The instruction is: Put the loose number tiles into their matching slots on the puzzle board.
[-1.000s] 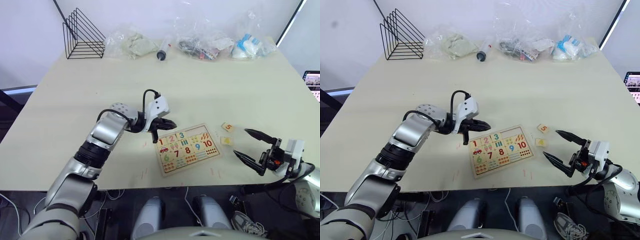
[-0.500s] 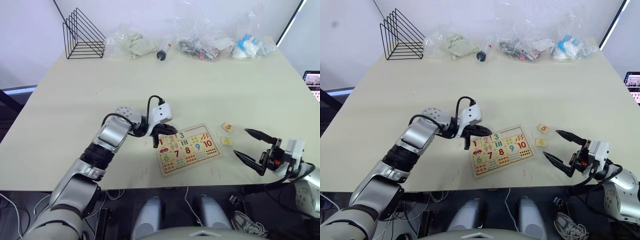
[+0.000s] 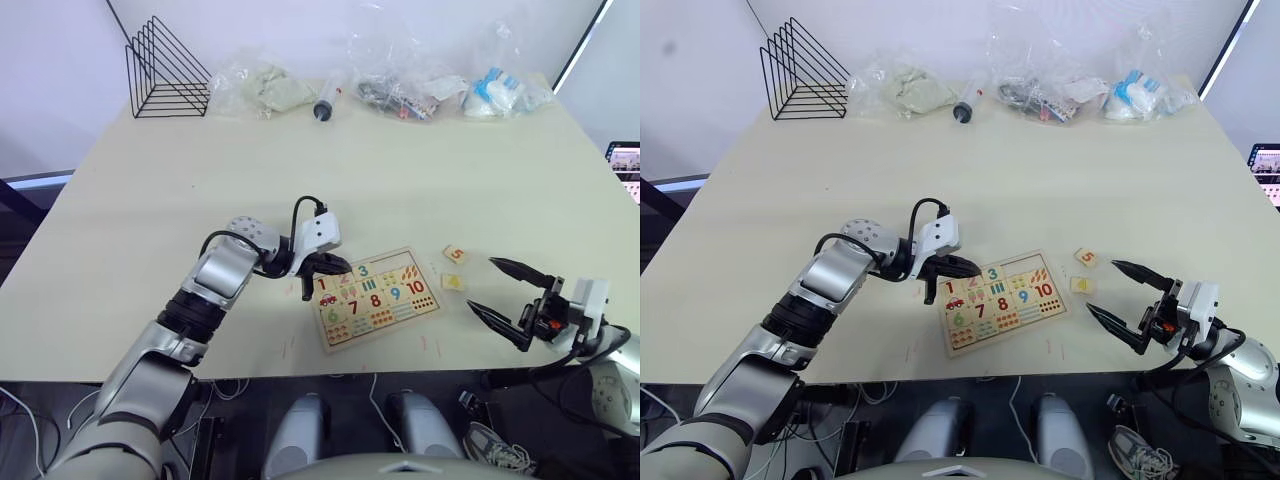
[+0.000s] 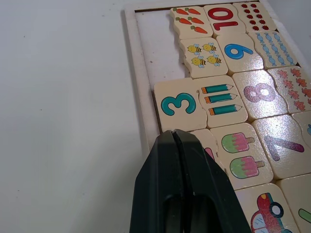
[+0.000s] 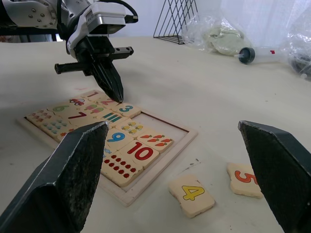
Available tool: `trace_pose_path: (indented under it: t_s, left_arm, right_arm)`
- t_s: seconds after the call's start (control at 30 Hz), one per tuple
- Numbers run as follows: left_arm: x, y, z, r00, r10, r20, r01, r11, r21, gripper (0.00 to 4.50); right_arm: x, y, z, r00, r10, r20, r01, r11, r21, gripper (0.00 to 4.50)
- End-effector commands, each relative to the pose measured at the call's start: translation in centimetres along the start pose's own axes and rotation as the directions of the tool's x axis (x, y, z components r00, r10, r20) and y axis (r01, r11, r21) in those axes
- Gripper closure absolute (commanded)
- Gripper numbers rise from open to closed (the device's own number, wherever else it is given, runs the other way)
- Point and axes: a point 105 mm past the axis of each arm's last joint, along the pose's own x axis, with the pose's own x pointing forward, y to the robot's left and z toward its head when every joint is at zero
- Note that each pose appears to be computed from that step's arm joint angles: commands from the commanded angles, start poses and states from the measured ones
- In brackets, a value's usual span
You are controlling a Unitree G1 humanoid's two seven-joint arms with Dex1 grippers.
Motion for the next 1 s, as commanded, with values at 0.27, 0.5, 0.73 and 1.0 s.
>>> trace_pose_path:
  t_s: [0.27,0.5,0.73,1.0]
  left_arm:
    - [-0.2,0.0,1.5,0.999,-0.001,0.052,-0.001,0.999,0.049,4.46]
    - [0.2,-0.1,1.4,0.999,-0.007,0.047,0.005,0.999,0.048,4.46]
    - [0.2,-0.1,1.7,0.998,-0.005,0.063,0.002,0.999,0.048,4.46]
    - [-1.7,0.2,3.1,0.98,0.041,0.196,-0.043,0.999,0.001,4.46]
  right_arm:
    - [-0.2,-0.3,0.9,1.0,-0.003,0.013,0.004,0.999,-0.042,0.0]
    - [-0.2,-0.3,0.9,1.0,-0.003,0.013,0.004,0.999,-0.041,0.0]
    - [-0.3,-0.2,1.0,1.0,-0.003,0.011,0.003,0.999,-0.04,0.0]
    - [-0.5,-0.1,0.9,1.0,-0.001,0.006,0.002,0.999,-0.033,0.0]
